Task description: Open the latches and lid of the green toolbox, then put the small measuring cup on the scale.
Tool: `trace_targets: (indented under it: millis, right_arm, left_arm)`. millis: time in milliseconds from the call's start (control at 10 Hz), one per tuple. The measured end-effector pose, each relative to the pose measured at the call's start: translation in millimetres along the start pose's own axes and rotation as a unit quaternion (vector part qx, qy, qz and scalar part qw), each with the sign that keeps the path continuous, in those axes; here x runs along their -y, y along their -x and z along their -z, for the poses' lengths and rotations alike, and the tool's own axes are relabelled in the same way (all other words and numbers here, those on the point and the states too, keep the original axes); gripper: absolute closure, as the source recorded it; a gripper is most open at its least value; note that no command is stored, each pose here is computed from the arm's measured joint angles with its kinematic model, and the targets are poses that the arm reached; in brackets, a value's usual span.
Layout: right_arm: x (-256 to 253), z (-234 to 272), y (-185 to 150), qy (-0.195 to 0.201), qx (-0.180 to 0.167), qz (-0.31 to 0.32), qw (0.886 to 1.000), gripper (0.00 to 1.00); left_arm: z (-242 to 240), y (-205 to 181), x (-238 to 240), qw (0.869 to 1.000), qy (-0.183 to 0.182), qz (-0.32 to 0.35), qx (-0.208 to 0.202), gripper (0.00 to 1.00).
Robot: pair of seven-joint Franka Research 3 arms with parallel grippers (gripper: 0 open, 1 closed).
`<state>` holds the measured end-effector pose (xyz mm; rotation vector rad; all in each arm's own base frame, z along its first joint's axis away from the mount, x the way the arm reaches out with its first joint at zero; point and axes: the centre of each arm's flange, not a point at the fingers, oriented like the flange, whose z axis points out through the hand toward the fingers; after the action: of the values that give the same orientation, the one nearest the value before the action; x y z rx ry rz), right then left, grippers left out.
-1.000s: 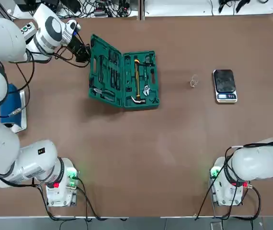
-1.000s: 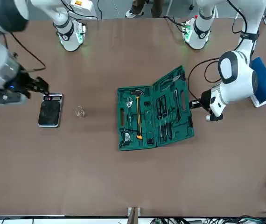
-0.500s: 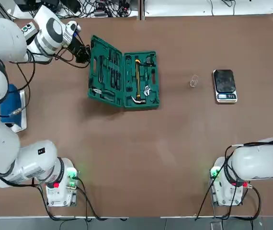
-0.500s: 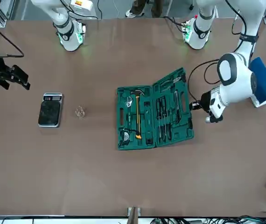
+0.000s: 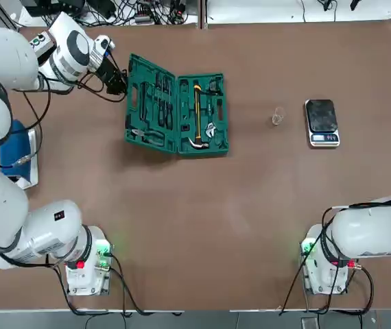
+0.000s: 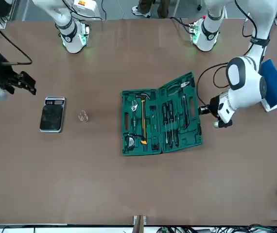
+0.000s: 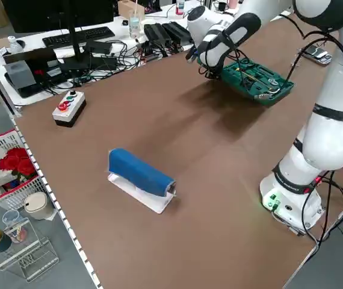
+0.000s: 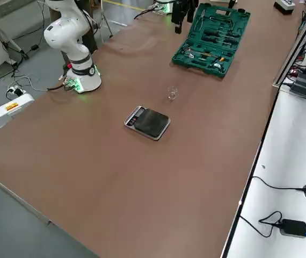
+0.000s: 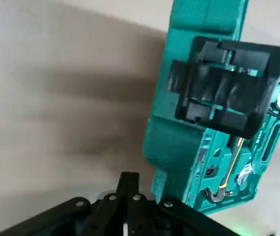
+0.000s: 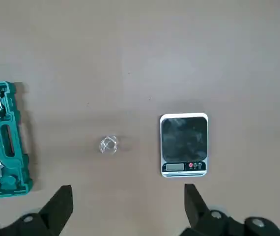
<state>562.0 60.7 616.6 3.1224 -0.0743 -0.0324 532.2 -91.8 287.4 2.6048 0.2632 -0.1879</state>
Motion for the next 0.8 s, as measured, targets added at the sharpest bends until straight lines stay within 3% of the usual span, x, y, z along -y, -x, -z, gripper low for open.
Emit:
trace_targets:
  millis: [300,800]
  right_arm:
    - [39,-53,-1,0.002,0.009,0.0,1.0,0.0]
    - [91,-198,17,-0.008,-0.008,-0.009,1.0,0.0]
  left_arm:
    - [-8,-4,11,1.0,0.001,0.007,0.003,0.99]
    - [-21,-8,22,1.0,-0.01,0.005,-0.001,0.99]
